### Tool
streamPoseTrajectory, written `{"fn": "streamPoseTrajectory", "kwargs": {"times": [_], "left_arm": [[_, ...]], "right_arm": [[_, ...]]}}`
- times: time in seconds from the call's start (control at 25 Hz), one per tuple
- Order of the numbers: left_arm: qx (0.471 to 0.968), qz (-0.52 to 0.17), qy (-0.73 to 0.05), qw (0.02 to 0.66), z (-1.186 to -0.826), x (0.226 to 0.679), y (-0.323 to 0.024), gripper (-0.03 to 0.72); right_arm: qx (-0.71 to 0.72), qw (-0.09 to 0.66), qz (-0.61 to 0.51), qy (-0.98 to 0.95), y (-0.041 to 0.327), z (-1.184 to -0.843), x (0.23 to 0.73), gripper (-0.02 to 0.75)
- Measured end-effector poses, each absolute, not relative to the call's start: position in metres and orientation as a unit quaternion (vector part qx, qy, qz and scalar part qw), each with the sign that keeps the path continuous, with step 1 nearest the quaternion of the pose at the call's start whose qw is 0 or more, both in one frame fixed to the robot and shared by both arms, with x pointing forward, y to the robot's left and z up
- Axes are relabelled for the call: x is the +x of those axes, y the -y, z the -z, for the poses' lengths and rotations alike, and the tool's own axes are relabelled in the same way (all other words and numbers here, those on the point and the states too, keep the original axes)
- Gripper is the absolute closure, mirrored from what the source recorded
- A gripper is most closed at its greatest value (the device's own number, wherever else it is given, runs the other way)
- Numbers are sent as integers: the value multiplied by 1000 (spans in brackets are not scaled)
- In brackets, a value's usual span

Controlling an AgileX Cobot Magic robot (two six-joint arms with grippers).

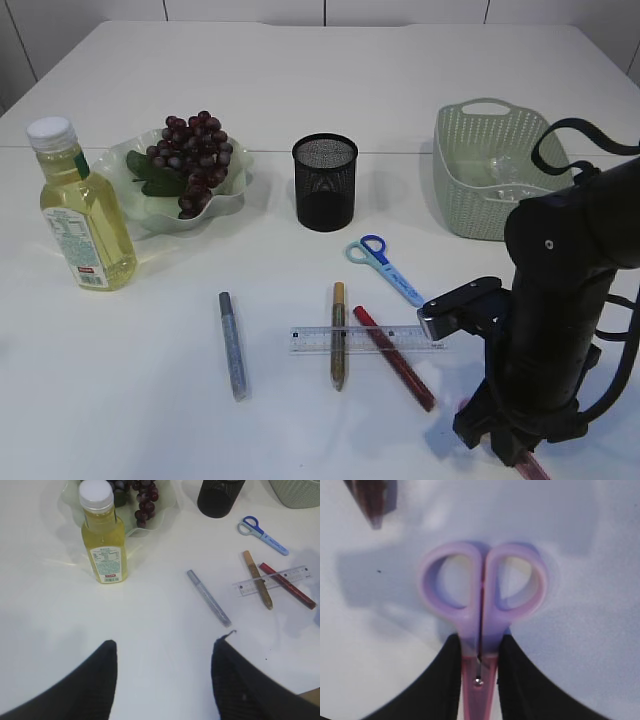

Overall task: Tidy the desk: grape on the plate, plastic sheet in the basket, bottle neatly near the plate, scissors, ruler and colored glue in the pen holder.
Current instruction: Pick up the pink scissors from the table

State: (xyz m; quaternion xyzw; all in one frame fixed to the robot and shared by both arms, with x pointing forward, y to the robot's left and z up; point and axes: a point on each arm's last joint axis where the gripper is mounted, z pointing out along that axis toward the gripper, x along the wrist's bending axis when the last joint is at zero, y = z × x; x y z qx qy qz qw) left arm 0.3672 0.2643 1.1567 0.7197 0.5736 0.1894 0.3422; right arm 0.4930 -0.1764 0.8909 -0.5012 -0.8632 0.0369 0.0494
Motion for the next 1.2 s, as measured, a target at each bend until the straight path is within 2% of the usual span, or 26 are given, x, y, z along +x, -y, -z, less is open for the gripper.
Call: {"fn": "streamPoseTrajectory", "kwargs": {"times": [1.2], "left_arm": [[720,-189,-574,342,-1157,367,-264,253]], "right_arm": [[-509,49,-36,859,176,-891,493,530]]}}
